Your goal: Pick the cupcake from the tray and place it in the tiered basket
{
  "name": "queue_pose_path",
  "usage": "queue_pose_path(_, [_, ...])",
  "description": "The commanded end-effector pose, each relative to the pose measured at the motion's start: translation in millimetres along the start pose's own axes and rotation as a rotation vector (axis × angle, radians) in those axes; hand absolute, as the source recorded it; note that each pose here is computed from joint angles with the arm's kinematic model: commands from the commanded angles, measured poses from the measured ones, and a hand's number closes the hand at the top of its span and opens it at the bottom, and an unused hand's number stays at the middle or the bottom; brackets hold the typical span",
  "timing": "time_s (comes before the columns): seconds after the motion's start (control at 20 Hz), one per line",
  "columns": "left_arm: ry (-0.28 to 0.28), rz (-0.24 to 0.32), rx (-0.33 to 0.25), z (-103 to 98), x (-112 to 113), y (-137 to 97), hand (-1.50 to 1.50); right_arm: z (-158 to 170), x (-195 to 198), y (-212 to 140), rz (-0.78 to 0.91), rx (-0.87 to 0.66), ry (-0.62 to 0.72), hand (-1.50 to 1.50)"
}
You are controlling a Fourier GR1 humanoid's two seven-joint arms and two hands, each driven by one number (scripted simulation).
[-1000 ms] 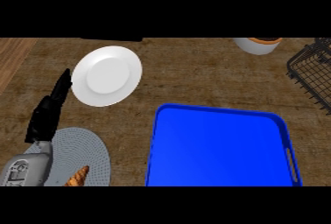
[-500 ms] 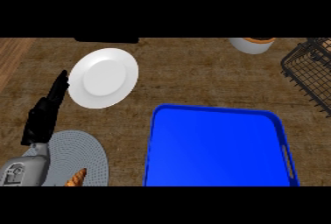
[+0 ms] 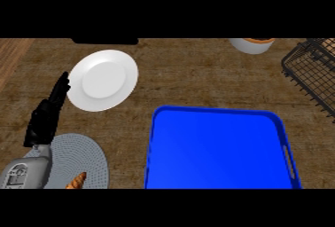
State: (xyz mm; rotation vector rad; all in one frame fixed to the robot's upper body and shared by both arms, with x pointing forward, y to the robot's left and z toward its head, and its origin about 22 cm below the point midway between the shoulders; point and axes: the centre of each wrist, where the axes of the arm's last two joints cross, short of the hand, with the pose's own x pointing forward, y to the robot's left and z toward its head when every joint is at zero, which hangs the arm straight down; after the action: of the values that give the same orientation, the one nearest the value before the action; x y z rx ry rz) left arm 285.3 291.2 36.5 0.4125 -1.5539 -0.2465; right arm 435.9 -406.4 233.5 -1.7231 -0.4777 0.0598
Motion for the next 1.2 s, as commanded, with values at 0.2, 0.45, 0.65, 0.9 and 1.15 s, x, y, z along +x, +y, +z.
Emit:
queue_pose_path(0.2, [-0.008, 0.004, -0.001, 3, 9, 0, 0.0, -4, -22, 32, -0.209, 0.191, 0.175, -1.5])
queue_pose_path(0.45, [0.003, 0.014, 0.017, 3, -9, 5, 0.0, -1, -27, 41, -0.32, 0.087, 0.135, -1.5])
queue_pose_path(0.65, [0.006, 0.005, 0.018, 0, 0, -5, 0.0, 17, -11, 42, -0.43, 0.009, 0.095, -1.5])
queue_pose_path(0.9, [0.018, -0.014, 0.023, 14, -10, 9, 0.0, -13, -21, -7, -0.501, -0.128, 0.12, -1.5])
queue_pose_path(1.15, [0.05, -0.004, 0.032, 5, -9, 18, 0.0, -7, -14, -35, -0.534, -0.124, 0.215, -1.5])
